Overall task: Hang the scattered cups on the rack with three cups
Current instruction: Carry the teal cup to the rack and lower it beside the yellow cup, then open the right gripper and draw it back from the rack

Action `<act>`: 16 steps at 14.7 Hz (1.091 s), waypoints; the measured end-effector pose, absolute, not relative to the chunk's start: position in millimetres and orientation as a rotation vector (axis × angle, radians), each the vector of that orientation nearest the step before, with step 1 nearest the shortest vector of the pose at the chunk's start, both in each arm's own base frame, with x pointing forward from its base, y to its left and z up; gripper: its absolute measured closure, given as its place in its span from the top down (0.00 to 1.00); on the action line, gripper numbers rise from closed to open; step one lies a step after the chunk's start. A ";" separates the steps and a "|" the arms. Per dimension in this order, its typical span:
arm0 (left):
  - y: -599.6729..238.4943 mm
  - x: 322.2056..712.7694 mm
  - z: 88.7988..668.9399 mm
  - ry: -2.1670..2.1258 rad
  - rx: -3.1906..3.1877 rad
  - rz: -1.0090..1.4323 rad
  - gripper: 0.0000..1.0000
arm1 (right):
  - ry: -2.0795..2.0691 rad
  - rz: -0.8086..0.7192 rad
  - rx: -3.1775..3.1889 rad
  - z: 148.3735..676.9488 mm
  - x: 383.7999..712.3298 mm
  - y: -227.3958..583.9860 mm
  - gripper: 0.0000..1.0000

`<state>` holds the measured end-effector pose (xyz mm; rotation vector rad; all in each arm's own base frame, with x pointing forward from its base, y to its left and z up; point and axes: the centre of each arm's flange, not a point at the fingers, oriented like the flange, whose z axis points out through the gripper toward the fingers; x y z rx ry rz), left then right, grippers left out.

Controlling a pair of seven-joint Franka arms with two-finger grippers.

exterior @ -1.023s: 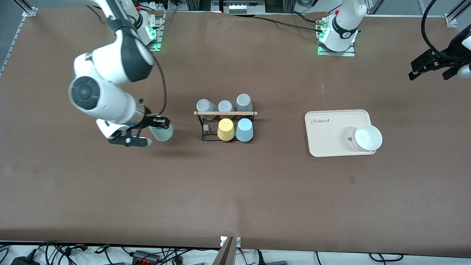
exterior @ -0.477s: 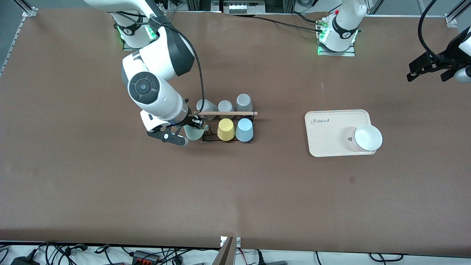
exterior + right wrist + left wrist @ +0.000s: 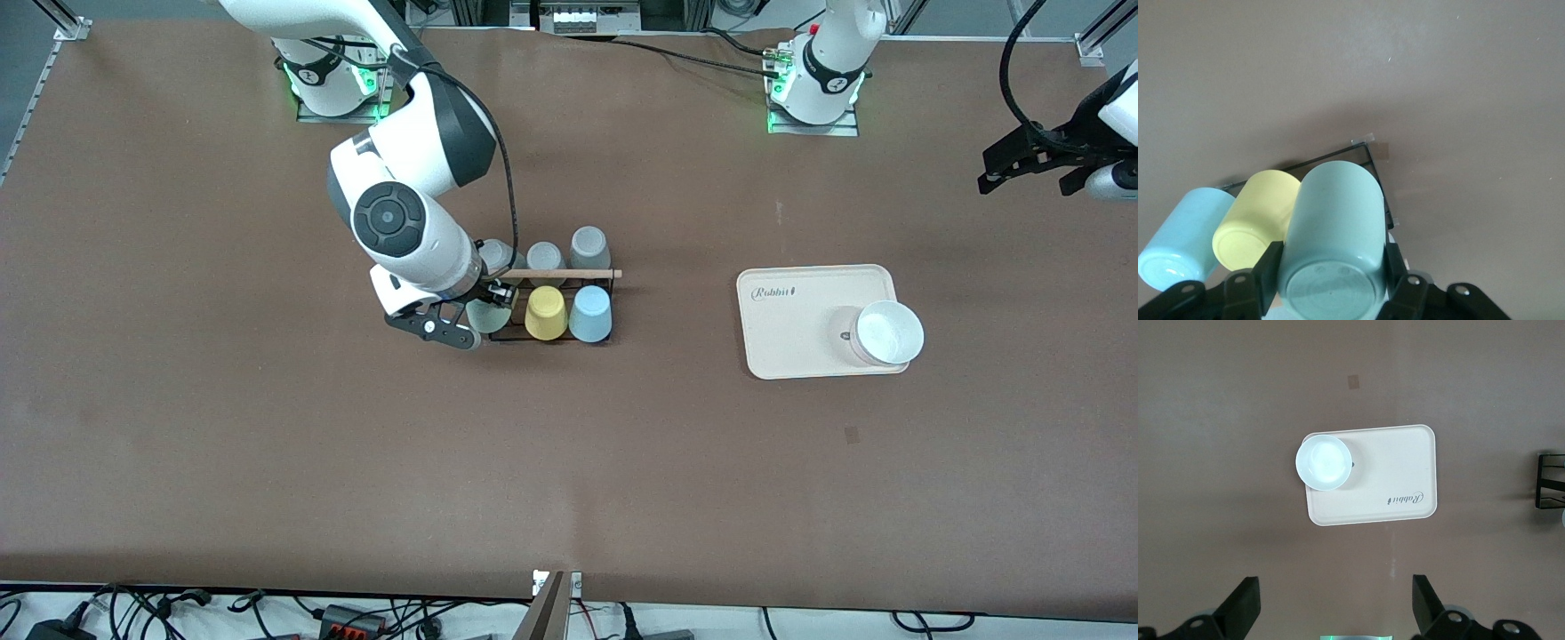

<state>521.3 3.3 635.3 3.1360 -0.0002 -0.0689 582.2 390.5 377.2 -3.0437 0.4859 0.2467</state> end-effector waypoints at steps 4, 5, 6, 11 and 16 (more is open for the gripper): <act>-4.2 521.0 635.0 -0.004 3.138 -0.074 1.00 | 0.487 0.276 -3.058 360.4 580.1 395.2 0.66; -4.7 521.0 635.0 0.000 3.139 -0.075 1.00 | 0.488 0.284 -3.061 355.7 580.3 395.3 0.66; -4.6 520.9 634.9 0.002 3.139 -0.075 1.00 | 0.490 0.293 -3.065 350.5 580.4 395.4 0.66; -4.7 520.9 634.9 0.006 3.139 -0.076 1.00 | 0.518 0.342 -3.041 325.3 581.9 399.2 0.66; -4.7 520.9 634.8 0.007 3.139 -0.076 1.00 | 0.534 0.352 -3.036 316.2 582.8 400.1 0.66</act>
